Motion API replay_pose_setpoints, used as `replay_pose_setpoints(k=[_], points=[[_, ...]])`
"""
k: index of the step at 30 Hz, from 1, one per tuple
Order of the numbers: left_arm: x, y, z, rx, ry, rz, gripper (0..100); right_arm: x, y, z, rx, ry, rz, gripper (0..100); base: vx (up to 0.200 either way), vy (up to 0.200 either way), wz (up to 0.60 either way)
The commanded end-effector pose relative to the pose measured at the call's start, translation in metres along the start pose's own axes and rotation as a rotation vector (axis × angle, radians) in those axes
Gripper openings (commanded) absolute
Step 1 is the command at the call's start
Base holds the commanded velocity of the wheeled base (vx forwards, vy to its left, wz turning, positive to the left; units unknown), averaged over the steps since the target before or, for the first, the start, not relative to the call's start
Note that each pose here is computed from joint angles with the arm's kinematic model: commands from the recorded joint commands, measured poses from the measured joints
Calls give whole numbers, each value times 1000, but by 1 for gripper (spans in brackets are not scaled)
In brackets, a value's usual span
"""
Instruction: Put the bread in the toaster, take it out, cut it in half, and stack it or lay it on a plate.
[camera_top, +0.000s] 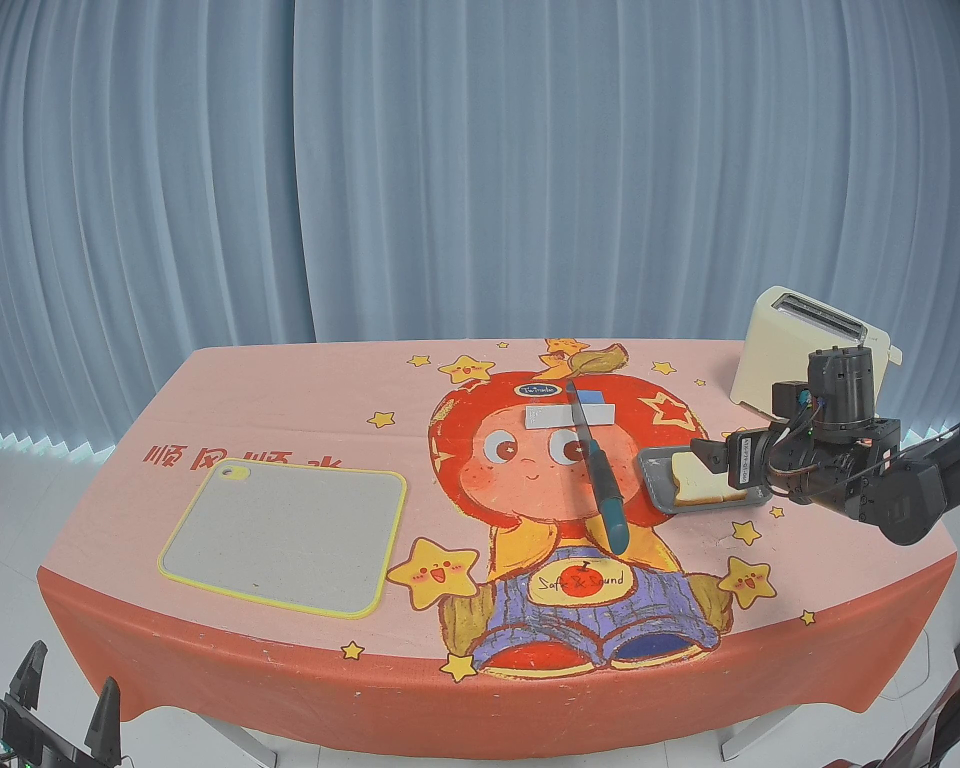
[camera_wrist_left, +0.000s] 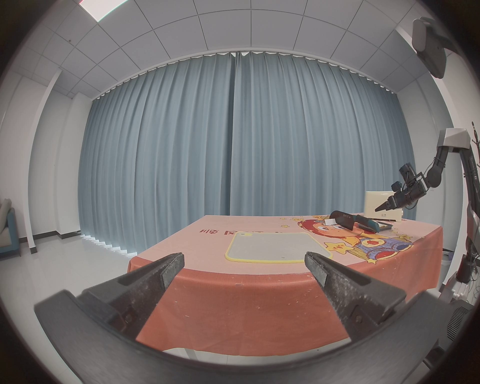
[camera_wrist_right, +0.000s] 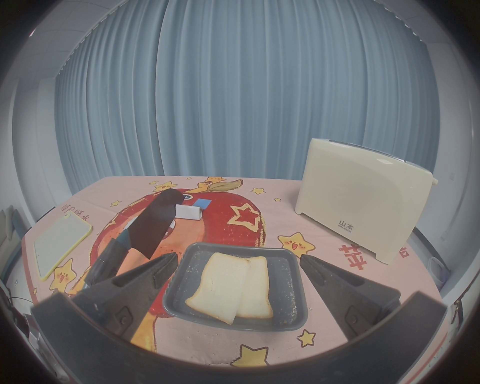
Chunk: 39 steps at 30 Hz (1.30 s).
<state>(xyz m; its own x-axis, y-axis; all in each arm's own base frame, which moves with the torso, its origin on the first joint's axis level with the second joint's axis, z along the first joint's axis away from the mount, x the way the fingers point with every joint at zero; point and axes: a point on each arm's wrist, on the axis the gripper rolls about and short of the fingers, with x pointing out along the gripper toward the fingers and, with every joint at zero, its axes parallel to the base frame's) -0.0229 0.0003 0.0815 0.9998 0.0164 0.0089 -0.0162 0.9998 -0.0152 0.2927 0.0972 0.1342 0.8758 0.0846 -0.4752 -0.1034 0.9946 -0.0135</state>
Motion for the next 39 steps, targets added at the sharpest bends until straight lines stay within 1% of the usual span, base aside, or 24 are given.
replay_pose_setpoints(k=[1,4,6,7,12,15,19,20,21,23,25,27,28,29,31,33,34,35,39], points=[[0,0,-5,0,6,1,100,-9,-2,7,7,-31,1,100,0,0,0],[0,0,-5,0,6,1,100,-14,-4,11,11,-54,-1,100,0,0,0],[0,0,-5,0,6,1,100,-14,-4,11,10,-52,0,100,0,0,0],[0,0,-5,0,6,1,100,-19,-8,15,20,-70,-9,100,0,0,0],[0,0,-5,0,6,1,100,-36,-13,23,32,-116,-9,100,0,0,0],[0,0,-5,0,6,1,100,-51,-17,20,38,-137,-14,100,0,0,0],[0,0,-5,0,6,1,100,-82,-28,20,54,-187,-28,100,0,0,0],[0,0,-5,0,6,1,100,-82,-28,20,54,-187,-28,100,0,0,0],[0,0,-5,0,6,1,100,-96,-35,18,64,-211,-43,100,0,0,0],[0,0,-5,0,6,1,100,-103,-38,15,68,-220,-51,100,0,0,0],[0,0,-5,0,6,1,100,-128,-43,-6,69,-221,-53,100,0,0,0],[0,0,-5,0,6,1,100,-136,-45,-16,69,-221,-56,100,0,0,0],[0,0,-5,0,6,1,100,-145,-47,-24,77,-237,-57,100,0,0,0],[0,0,-5,0,6,1,100,-150,-49,-27,87,-251,-64,100,0,0,0],[0,0,-5,0,6,1,100,-165,-55,-34,107,-285,-102,100,0,0,0],[0,0,-5,0,6,1,100,-177,-60,-44,119,-310,-128,100,0,0,0],[0,0,-5,0,6,1,100,-177,-60,-44,119,-310,-128,100,0,0,0],[0,0,-5,0,6,1,100,-187,-64,-54,130,-327,-150,100,0,0,0],[0,0,-5,0,6,1,100,-199,-69,-69,151,-364,-190,100,0,0,0]])
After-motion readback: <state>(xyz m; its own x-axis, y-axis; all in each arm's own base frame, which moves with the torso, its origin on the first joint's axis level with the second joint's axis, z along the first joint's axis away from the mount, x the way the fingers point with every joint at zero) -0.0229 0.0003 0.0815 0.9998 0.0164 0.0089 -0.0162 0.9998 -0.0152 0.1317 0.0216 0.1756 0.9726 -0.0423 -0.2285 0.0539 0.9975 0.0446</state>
